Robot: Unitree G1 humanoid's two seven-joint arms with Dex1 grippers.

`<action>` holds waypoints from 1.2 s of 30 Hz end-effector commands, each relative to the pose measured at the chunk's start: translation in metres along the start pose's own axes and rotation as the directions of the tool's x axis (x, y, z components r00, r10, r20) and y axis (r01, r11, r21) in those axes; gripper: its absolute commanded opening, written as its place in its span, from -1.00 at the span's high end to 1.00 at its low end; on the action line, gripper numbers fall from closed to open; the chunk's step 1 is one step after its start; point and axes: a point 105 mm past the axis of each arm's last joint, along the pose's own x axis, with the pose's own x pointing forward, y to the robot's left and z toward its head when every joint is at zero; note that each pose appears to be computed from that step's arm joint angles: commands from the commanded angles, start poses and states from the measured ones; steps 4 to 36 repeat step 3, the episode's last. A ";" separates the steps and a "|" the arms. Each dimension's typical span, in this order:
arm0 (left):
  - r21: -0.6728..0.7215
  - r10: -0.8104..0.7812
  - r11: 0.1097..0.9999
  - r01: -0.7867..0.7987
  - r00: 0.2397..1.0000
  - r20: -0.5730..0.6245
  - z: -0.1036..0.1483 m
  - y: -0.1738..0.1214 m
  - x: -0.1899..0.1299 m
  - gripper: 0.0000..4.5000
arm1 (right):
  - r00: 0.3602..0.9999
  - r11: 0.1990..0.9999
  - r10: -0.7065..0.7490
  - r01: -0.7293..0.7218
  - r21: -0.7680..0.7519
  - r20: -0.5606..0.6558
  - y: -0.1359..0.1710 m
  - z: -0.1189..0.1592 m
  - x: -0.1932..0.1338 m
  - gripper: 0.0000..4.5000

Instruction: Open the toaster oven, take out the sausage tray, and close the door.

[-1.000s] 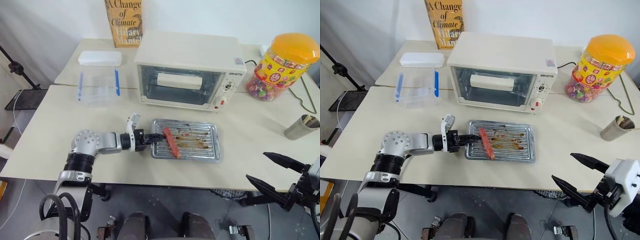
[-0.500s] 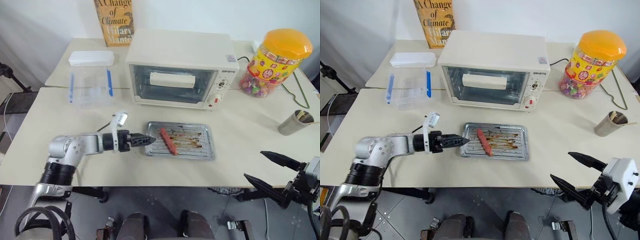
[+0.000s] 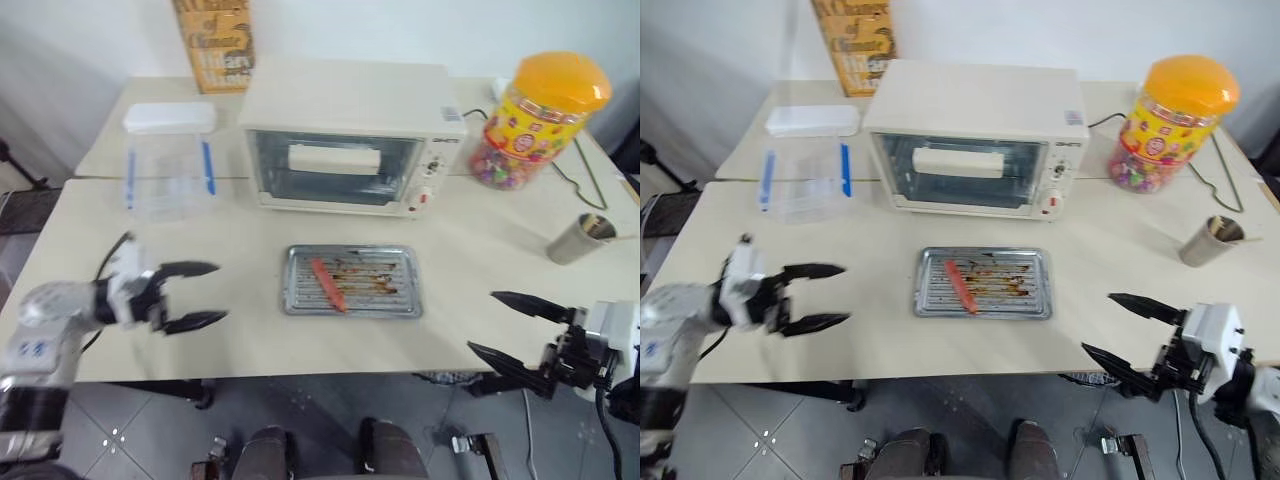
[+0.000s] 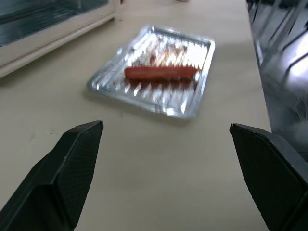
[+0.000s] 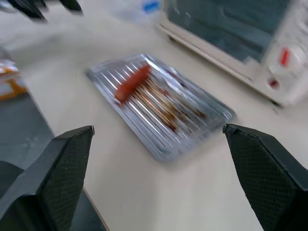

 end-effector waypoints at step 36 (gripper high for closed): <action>0.096 0.063 0.993 -0.070 0.995 0.074 0.016 0.006 -0.002 -0.99 | 0.997 1.000 0.013 -0.012 -0.016 0.075 -0.003 0.006 0.005 -1.00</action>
